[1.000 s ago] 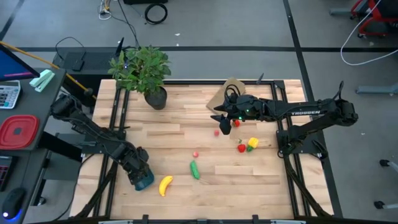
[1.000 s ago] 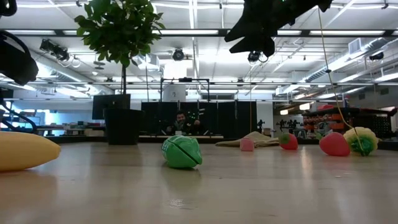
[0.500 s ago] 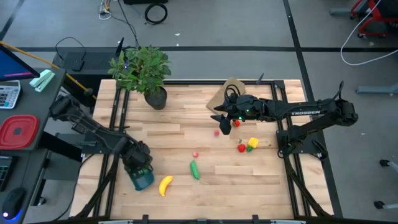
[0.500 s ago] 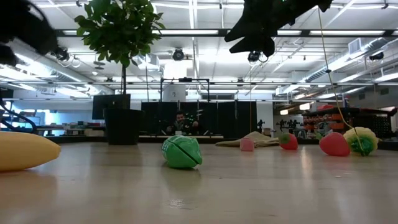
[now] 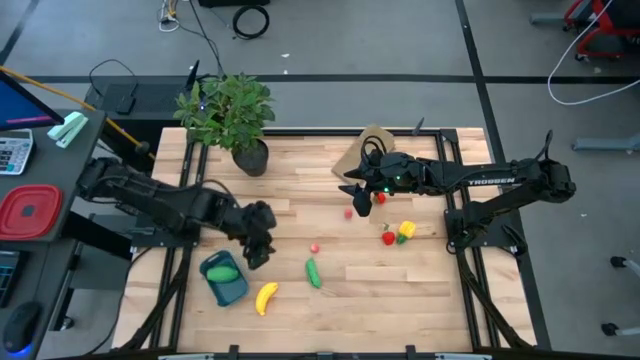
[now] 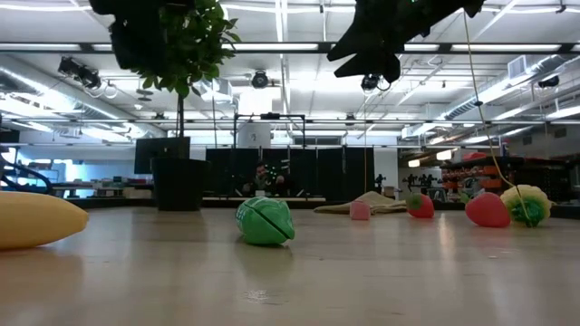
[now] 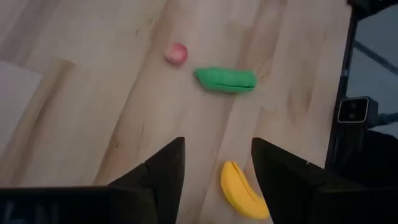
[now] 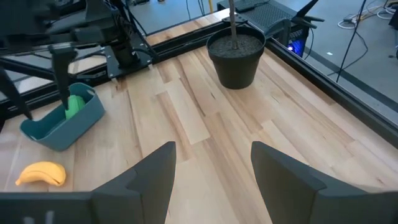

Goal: Pick and placing Produce into tupperware
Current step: Put the yellow banana into the blue bin

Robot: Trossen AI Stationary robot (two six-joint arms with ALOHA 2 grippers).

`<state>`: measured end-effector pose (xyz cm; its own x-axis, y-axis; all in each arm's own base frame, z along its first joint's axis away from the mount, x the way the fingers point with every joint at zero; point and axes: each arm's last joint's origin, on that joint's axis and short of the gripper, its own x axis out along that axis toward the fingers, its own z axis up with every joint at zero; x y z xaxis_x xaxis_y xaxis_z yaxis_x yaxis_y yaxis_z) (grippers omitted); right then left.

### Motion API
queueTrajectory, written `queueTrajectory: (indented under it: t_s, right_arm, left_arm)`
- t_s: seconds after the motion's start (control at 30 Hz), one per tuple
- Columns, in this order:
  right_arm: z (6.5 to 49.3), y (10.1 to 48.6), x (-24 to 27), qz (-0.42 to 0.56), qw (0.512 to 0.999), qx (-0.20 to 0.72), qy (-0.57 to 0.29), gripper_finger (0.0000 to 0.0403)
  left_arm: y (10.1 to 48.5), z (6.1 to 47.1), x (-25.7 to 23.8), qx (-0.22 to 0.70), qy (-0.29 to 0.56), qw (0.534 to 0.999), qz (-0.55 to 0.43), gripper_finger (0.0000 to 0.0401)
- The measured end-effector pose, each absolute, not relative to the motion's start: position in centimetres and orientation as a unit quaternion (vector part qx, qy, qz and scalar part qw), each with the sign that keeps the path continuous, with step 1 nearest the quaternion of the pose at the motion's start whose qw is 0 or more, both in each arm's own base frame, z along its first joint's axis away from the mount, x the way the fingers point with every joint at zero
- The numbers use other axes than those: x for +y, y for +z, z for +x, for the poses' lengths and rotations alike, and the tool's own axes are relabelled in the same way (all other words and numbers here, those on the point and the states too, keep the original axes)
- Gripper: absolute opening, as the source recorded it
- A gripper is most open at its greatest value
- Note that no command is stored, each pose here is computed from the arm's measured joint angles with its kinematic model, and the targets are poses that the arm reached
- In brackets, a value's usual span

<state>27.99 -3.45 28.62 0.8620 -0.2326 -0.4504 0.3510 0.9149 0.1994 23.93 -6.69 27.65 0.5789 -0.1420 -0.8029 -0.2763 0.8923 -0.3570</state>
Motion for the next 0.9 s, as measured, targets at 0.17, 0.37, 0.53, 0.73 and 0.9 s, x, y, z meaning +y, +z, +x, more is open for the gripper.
queueTrajectory:
  t_s: [0.17, 0.37, 0.53, 0.73, 0.9]
  right_arm:
    - [28.0, 28.6, -3.5, 0.140, 0.955, 0.214, -0.153, 0.0220]
    - [28.0, 28.6, -3.4, 0.151, 0.953, 0.212, -0.155, 0.0220]
    - [28.0, 28.6, -3.4, 0.151, 0.952, 0.215, -0.156, 0.0220]
    - [27.9, 28.5, -3.4, 0.151, 0.952, 0.218, -0.156, 0.0220]
    - [27.9, 28.4, -3.4, 0.150, 0.950, 0.225, -0.156, 0.0220]
  left_arm:
    - [26.9, 23.9, -6.5, 0.472, 0.011, 0.855, -0.216, 0.0190]
    - [24.8, 24.2, -7.1, 0.504, 0.025, 0.826, -0.250, 0.0190]
    - [22.7, 25.0, -9.3, 0.538, 0.033, 0.798, -0.271, 0.0189]
    - [20.1, 25.5, -12.6, 0.569, 0.050, 0.759, -0.313, 0.0181]
    - [18.7, 26.0, -14.6, 0.568, 0.059, 0.742, -0.351, 0.0174]
